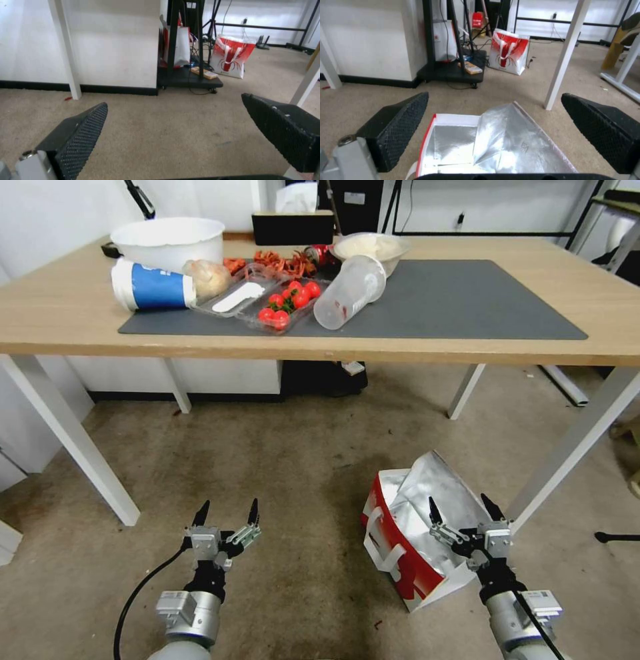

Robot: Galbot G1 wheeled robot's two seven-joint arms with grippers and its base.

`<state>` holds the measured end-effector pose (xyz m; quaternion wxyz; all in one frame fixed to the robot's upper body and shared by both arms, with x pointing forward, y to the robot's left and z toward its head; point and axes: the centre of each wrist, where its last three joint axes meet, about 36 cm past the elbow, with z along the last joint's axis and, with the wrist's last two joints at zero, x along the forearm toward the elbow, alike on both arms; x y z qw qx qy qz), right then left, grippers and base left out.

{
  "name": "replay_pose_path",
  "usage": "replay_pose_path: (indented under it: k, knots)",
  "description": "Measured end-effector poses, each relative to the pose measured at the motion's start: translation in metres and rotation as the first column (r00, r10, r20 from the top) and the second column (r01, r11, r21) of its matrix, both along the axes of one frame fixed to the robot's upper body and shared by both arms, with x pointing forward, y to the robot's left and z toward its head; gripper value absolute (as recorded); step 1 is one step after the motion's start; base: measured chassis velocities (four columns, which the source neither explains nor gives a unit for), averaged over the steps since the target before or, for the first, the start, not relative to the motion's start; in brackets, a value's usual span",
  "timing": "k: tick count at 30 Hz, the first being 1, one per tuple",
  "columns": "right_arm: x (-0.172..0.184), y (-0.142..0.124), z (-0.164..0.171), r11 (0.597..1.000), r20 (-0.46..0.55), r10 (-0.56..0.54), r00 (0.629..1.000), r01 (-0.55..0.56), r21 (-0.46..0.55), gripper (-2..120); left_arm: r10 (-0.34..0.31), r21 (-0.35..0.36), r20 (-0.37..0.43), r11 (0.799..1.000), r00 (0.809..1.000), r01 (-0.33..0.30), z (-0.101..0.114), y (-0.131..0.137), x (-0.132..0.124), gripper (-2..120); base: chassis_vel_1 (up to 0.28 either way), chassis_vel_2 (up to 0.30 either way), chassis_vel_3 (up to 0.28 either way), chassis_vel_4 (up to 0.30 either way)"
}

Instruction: Pick up the food delivery bag from the floor and place it on the table.

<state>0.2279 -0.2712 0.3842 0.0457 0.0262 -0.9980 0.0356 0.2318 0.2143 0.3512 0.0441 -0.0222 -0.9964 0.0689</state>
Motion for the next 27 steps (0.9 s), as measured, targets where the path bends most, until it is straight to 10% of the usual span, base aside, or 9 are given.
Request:
replay_pose_path:
  k: [27]
  knots:
    - [-0.0015, -0.0026, 0.0013, 1.0, -0.008, -0.005, 1.0, 0.005, -0.007, 100, 0.004, 0.003, 0.002, 1.0, 1.0, -0.004, -0.0016, -0.0002, -0.0006, 100, 0.0, 0.0, 0.0, 0.0]
